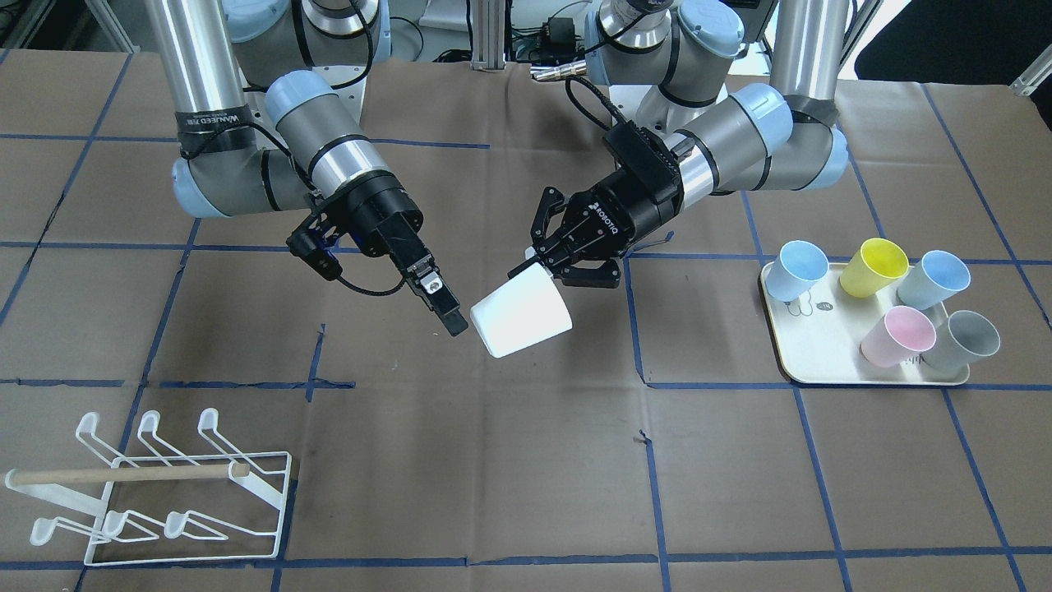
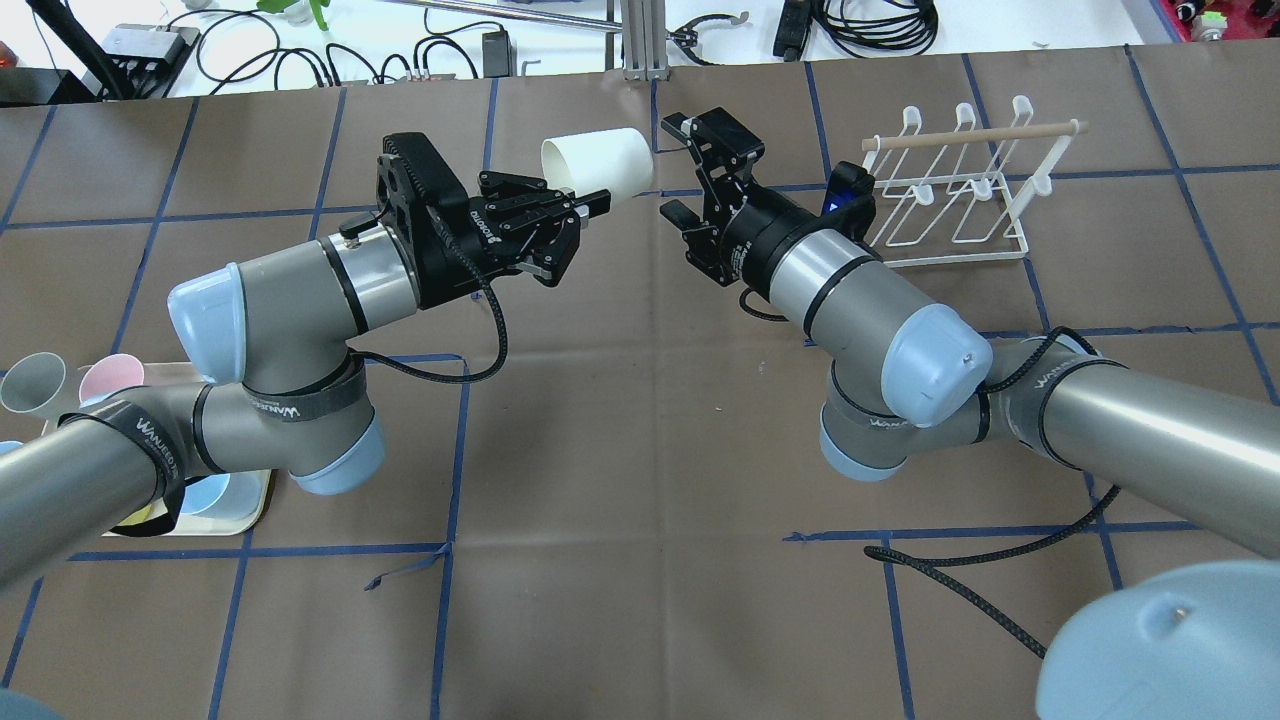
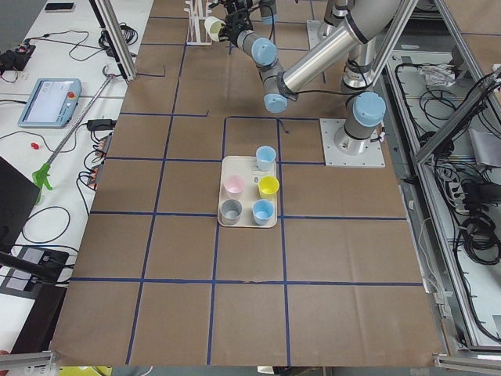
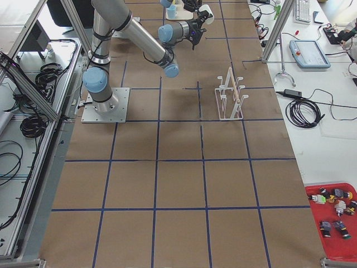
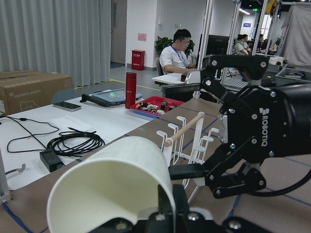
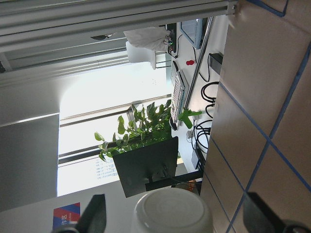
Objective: Transfer IKEA cup to right arm and place on rack
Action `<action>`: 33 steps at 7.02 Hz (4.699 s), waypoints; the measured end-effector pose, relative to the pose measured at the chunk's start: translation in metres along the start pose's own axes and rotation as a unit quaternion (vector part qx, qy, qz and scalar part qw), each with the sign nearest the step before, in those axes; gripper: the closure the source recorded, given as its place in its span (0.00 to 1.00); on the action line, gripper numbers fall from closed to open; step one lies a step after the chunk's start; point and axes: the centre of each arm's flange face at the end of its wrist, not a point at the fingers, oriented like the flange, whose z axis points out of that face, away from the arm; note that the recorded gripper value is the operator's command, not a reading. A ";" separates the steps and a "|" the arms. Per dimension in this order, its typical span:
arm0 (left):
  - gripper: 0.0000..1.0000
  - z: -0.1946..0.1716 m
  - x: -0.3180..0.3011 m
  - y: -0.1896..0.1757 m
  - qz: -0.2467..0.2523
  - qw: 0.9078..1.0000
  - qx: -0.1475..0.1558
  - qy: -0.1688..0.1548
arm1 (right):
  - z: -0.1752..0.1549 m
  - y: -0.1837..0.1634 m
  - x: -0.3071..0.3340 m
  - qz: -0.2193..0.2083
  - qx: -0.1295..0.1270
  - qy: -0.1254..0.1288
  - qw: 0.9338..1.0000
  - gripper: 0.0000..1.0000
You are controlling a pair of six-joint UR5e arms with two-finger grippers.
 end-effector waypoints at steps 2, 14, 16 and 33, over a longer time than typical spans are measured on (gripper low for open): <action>1.00 0.004 -0.002 0.006 0.001 1.000 0.000 -0.003 | 0.005 0.004 0.004 0.005 0.000 0.013 1.000 0.00; 1.00 0.008 0.003 0.007 0.002 1.000 0.001 0.001 | 0.044 0.029 0.002 0.029 0.007 0.034 0.999 0.01; 1.00 0.008 0.003 0.007 0.002 1.000 0.001 0.001 | 0.044 0.029 -0.001 0.028 0.008 0.032 0.999 0.01; 0.01 -0.067 -0.036 0.001 -0.038 0.992 0.018 -0.117 | 0.030 -0.016 -0.027 0.017 0.040 0.003 0.999 0.61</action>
